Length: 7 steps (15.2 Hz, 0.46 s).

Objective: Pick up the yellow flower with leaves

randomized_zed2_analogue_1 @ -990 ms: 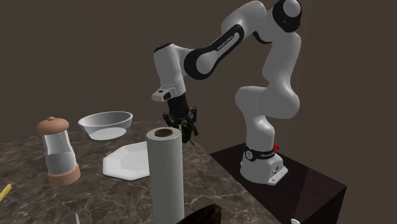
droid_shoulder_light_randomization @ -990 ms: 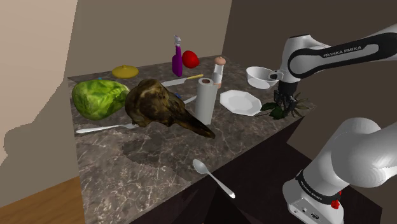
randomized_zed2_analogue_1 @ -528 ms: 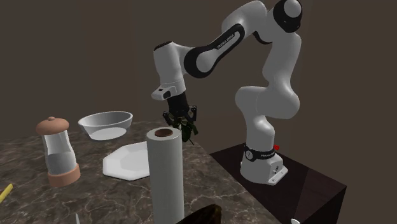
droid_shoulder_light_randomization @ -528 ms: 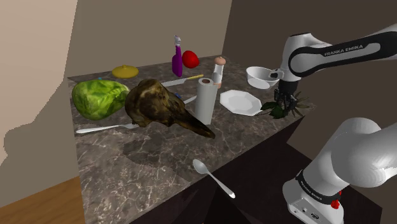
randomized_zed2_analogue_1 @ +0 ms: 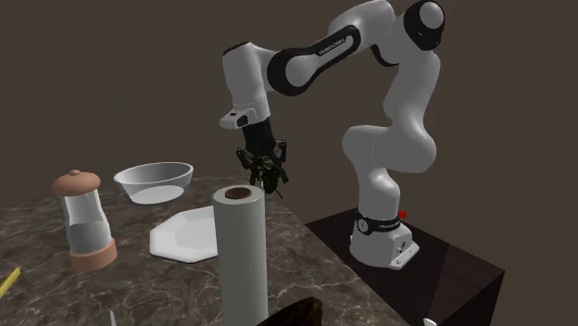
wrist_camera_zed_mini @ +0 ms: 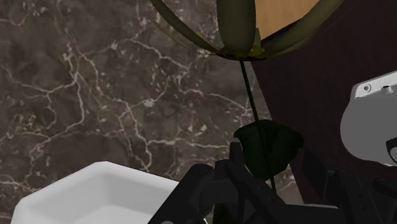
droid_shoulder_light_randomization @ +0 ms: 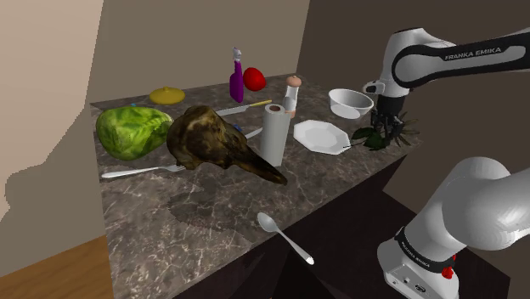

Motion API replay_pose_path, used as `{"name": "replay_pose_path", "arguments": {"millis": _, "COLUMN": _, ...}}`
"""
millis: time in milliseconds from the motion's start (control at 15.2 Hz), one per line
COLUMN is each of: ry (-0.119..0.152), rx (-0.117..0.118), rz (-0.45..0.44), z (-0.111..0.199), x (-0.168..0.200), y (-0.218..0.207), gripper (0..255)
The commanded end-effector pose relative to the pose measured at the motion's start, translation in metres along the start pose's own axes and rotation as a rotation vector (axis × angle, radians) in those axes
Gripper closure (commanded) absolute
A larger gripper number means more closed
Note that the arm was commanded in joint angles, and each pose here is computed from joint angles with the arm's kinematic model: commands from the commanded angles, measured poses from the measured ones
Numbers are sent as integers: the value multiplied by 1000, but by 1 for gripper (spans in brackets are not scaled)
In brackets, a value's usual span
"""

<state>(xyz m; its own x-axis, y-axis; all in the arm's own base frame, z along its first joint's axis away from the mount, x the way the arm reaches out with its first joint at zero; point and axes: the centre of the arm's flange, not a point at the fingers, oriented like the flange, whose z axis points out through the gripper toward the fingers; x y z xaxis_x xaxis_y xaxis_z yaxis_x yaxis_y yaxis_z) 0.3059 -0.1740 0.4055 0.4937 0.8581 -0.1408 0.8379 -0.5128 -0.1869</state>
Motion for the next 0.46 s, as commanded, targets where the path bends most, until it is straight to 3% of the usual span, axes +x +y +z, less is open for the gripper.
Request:
{"name": "replay_pose_path", "arguments": {"millis": 0, "ry": 0, "rx": 0, "rz": 0, "z": -11, "x": -2, "y": -2, "gripper": 255}}
{"name": "replay_pose_path", "arguments": {"millis": 396, "ry": 0, "rx": 0, "rz": 0, "z": -33, "x": -5, "y": -6, "gripper": 255}}
